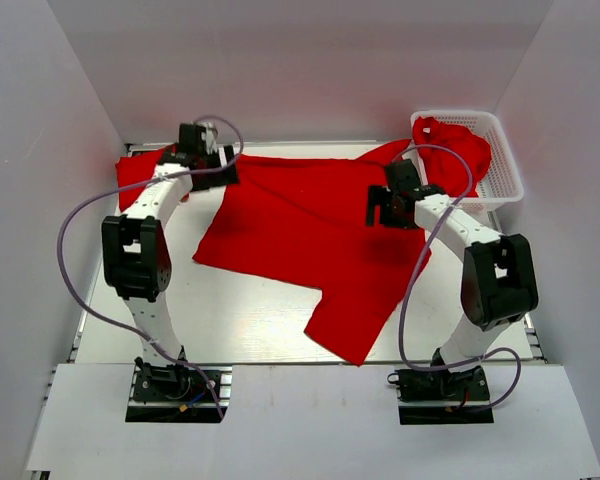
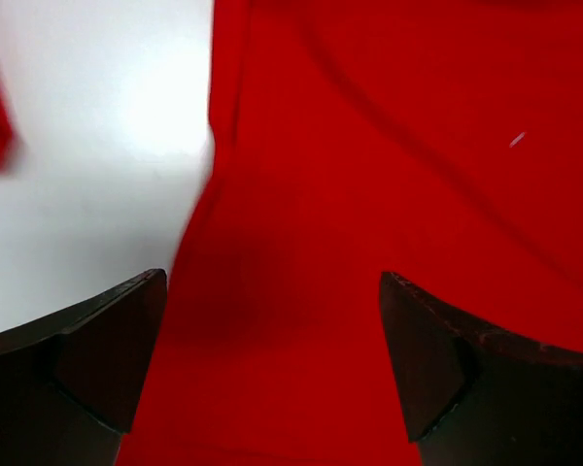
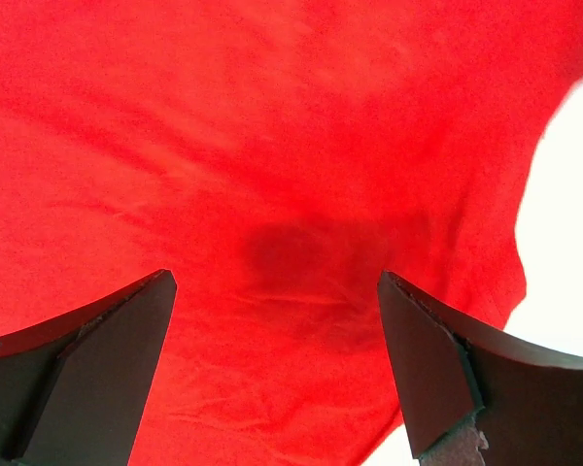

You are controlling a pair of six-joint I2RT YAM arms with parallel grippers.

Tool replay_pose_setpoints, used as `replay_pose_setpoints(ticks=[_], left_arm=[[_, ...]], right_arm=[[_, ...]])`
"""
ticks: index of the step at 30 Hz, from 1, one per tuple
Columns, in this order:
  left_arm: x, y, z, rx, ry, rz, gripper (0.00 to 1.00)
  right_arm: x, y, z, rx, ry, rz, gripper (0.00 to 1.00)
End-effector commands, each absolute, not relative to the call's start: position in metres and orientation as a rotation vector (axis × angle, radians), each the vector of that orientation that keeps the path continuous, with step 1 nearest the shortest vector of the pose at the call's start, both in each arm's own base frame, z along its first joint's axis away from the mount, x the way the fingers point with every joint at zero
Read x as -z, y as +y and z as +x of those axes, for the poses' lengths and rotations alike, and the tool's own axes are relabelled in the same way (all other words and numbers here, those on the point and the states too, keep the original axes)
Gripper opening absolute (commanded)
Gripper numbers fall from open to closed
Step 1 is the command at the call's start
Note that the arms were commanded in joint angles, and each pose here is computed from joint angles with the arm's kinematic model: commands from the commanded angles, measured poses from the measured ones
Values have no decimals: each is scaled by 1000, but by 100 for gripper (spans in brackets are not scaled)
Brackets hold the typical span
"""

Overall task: Fold and stack the t-shirts
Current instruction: Flatten out the tshirt

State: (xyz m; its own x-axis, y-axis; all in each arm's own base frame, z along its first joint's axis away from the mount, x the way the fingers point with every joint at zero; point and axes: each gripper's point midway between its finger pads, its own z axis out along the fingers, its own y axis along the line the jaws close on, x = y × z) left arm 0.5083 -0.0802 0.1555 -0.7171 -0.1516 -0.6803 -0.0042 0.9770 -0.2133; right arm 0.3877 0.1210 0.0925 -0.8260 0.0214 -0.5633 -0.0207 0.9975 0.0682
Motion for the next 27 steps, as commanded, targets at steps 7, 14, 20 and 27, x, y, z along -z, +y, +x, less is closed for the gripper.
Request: replay_pose_setpoints(ticks=[7, 14, 20, 27], left_arm=[[-49, -104, 422, 429, 2643, -199, 100], [-10, -83, 351, 294, 2811, -376, 100], [-5, -75, 290, 262, 2865, -501, 100], [-41, -70, 316, 239, 2740, -497, 100]], right_arm=[[-63, 99, 409, -46, 2581, 300, 90], [-33, 100, 411, -98, 2675, 279, 90], [-18, 101, 402, -108, 2728, 210, 90], [-41, 103, 407, -138, 2661, 114, 90]])
